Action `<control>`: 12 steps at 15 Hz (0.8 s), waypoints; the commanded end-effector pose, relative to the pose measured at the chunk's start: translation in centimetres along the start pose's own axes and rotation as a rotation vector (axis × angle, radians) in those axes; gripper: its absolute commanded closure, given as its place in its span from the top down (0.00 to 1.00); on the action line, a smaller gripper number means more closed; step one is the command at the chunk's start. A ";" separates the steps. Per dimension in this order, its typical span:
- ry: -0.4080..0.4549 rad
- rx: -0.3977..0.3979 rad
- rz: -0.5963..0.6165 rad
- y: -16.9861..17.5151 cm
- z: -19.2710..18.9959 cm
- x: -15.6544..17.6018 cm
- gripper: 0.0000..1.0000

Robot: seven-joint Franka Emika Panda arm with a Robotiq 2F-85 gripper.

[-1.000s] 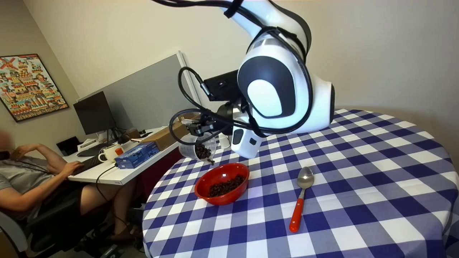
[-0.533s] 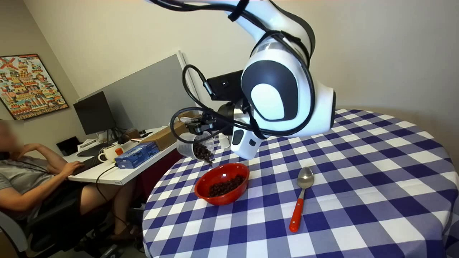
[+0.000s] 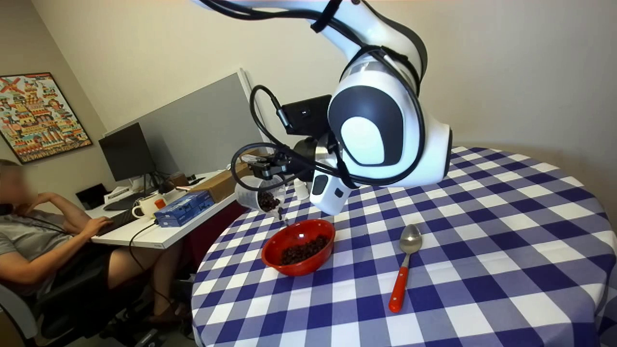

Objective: Pick the cup and pour its contents in the bowl

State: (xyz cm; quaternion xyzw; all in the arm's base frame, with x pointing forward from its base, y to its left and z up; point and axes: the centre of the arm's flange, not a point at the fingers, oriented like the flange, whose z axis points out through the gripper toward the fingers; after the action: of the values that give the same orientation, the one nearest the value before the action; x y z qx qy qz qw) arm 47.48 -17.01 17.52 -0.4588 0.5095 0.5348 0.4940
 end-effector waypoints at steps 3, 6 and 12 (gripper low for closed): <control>0.019 -0.093 0.036 -0.6 1.0 -0.5 0.06; 0.061 -0.158 0.043 -0.6 2.2 -0.5 0.06; 0.164 -0.241 0.037 -0.9 4.0 -0.8 0.06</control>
State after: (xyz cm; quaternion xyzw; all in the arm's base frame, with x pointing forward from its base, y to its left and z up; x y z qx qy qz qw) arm 48.08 -13.42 17.64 -0.5194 0.4852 0.5729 0.4082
